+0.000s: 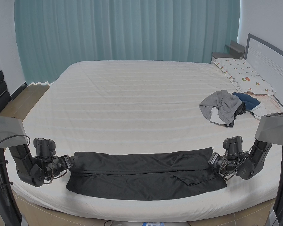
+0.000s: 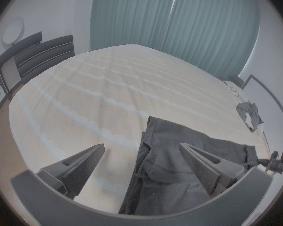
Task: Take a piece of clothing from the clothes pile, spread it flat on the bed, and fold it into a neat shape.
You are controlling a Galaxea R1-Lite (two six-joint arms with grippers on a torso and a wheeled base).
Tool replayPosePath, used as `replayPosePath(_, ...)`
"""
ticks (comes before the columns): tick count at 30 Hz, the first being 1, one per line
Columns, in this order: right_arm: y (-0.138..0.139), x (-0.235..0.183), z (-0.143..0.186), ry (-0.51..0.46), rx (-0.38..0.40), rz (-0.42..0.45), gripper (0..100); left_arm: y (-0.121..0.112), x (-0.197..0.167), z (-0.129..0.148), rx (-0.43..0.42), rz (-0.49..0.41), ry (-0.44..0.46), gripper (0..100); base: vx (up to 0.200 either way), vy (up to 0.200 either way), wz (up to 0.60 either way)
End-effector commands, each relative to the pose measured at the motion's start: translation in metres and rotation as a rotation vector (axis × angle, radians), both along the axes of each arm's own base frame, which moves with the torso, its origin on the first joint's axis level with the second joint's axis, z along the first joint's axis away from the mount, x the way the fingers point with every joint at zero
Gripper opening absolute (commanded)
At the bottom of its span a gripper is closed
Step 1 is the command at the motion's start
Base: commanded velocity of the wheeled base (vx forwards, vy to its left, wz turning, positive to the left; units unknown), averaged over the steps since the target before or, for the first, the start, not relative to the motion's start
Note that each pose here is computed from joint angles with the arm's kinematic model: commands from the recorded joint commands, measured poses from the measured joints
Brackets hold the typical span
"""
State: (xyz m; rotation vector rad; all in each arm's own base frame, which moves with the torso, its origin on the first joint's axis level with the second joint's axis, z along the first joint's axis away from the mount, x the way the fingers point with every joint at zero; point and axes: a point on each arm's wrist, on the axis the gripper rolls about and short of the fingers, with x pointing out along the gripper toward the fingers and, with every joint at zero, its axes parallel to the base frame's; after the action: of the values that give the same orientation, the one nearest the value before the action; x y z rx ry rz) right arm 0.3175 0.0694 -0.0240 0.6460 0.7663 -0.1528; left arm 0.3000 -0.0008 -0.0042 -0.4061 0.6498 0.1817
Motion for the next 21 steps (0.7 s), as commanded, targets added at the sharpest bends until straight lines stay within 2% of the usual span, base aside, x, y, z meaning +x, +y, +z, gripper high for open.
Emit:
replayPosePath(1,-0.003,-0.003,-0.003,0.015,-0.02,0.008,0,0.0,0.015,0.007,-0.059,0.044,-0.057,100,0.0,0.0,0.0)
replayPosePath(2,-0.004,-0.003,-0.003,0.015,-0.02,0.009,100,0.0,0.015,0.006,-0.062,0.044,-0.055,100,0.0,0.0,0.0)
replayPosePath(9,-0.005,-0.002,0.012,-0.025,0.009,0.002,100,-0.003,0.042,-0.016,-0.114,0.059,-0.056,100,0.0,0.0,0.0)
replayPosePath(12,-0.006,-0.008,0.024,-0.045,0.076,-0.029,100,-0.005,0.057,-0.021,-0.155,0.078,-0.07,100,0.0,0.0,0.0)
replayPosePath(16,-0.016,-0.017,0.031,-0.045,0.159,-0.032,100,-0.014,0.062,-0.024,-0.166,0.044,-0.022,100,0.0,0.0,0.0)
replayPosePath(21,-0.026,-0.02,0.031,-0.066,0.18,-0.043,100,-0.018,0.067,-0.032,-0.165,0.037,-0.006,100,0.0,0.0,0.0)
